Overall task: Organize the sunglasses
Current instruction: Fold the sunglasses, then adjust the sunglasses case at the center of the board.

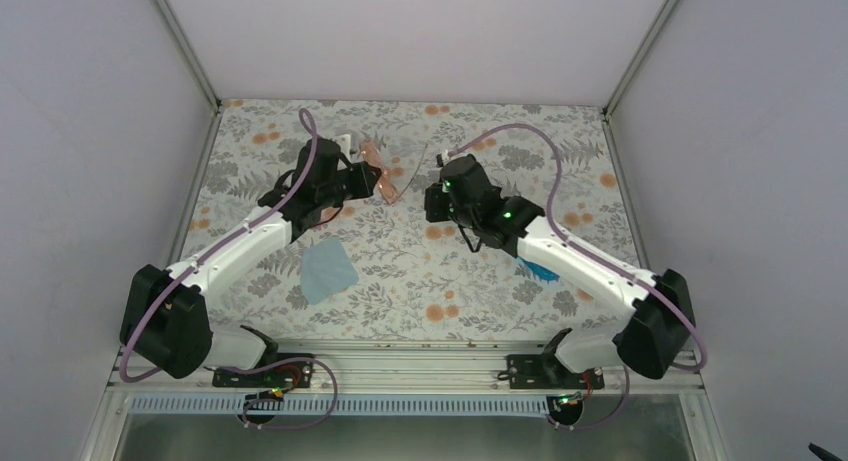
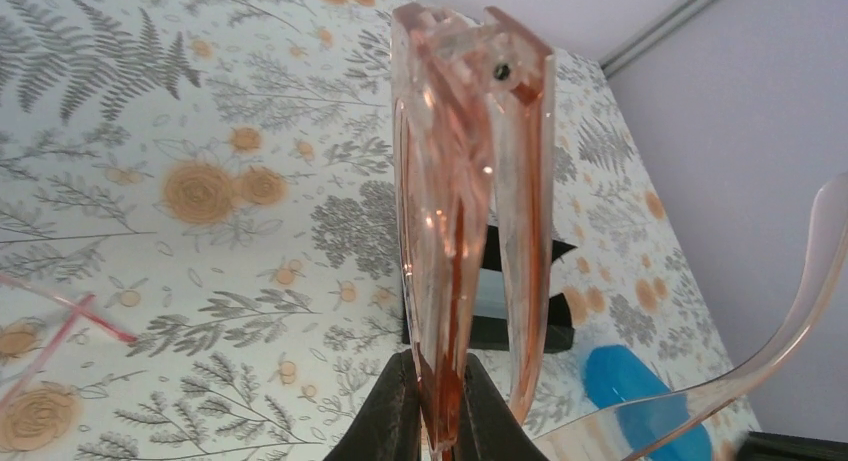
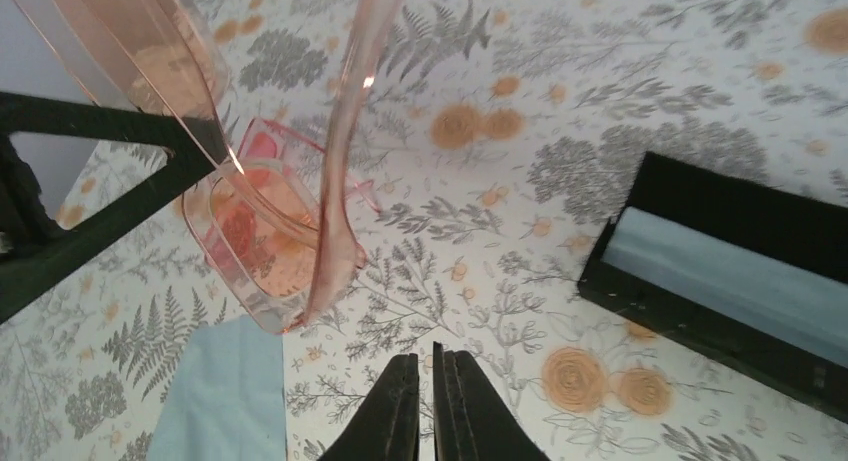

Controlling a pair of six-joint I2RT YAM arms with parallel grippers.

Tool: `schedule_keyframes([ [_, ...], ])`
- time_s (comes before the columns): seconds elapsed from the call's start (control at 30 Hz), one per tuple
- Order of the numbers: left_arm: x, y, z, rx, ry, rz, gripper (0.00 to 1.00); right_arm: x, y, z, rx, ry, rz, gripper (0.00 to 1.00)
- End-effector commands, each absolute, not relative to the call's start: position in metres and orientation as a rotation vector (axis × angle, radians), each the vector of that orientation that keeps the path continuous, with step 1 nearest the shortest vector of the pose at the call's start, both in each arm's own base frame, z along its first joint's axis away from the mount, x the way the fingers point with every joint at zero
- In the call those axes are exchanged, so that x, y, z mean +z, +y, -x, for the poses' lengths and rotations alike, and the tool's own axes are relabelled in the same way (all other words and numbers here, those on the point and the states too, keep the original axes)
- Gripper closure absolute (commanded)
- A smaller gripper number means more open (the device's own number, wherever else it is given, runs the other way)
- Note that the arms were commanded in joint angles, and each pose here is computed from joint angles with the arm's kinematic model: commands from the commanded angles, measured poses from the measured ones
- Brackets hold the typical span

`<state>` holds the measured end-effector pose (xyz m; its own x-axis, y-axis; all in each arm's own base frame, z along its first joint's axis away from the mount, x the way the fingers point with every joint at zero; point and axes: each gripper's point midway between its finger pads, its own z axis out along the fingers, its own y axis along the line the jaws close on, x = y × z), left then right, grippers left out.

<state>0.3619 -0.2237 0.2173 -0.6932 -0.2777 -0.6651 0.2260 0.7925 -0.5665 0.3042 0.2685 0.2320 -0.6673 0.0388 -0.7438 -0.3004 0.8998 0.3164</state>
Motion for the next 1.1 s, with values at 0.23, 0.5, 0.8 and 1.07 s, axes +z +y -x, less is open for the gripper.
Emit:
schedule_keyframes([
  [0.23,0.259,-0.264,-0.345,-1.103,2.084,-0.203,0.98,0.252,0.339,-0.322,0.769,2.193,0.355,0.95],
  [0.5,0.247,-0.253,-0.347,-1.02,2.126,-0.157,0.98,0.244,0.285,-0.341,0.655,2.21,0.171,0.94],
  [0.8,0.213,-0.225,-0.351,-0.864,2.244,-0.017,0.98,0.17,0.105,-0.398,0.196,2.334,-0.41,0.83],
  [1.07,0.201,-0.228,-0.353,-0.886,2.286,-0.023,0.98,0.081,0.052,-0.416,-0.009,2.521,-0.474,0.7],
])
